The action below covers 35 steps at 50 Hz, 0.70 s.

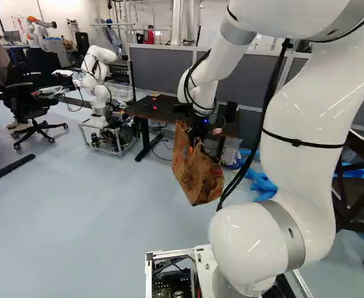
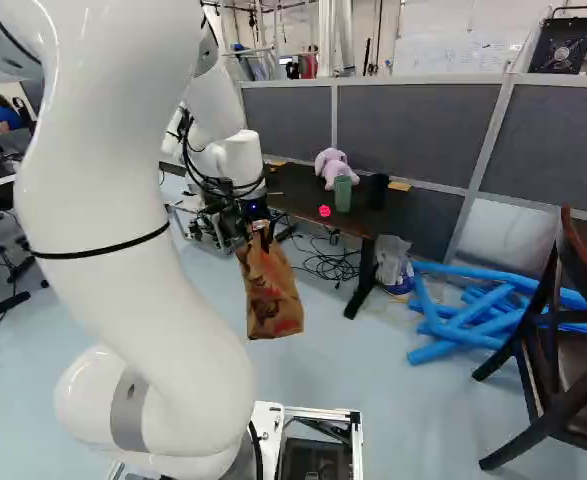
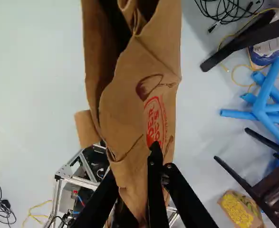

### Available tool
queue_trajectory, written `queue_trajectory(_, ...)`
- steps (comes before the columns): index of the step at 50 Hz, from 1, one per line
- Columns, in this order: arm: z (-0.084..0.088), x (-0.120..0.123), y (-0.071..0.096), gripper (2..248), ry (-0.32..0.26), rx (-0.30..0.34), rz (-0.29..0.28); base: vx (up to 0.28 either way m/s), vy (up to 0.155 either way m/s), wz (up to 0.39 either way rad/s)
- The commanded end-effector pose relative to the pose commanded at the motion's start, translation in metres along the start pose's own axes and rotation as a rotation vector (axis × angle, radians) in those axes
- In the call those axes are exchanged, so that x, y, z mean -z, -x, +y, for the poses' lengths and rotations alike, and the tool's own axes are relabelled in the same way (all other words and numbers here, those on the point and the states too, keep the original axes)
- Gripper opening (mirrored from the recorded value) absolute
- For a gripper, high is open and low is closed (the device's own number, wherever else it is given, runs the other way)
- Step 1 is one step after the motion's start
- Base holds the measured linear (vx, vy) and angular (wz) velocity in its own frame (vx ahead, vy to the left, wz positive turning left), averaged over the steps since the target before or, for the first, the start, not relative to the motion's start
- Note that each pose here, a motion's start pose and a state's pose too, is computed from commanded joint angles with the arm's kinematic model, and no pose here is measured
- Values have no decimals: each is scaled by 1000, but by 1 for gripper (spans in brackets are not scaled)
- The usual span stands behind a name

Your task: Pick up the bag on the ground and place it on the table

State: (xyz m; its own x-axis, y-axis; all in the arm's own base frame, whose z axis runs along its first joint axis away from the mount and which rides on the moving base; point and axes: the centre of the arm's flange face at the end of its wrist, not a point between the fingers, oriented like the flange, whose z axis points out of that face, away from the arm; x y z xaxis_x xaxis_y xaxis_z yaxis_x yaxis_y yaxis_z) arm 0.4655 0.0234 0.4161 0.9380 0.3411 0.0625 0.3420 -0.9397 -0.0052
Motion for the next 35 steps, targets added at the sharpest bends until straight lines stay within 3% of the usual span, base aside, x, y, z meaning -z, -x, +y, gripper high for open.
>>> queue_trajectory(17, 3, 26, -4, 21, 2, 19, -39, 0, 0, 0)
queue_trajectory(35, 9, 54, -12, 21, 41, 53, -26, 0, 0, 0)
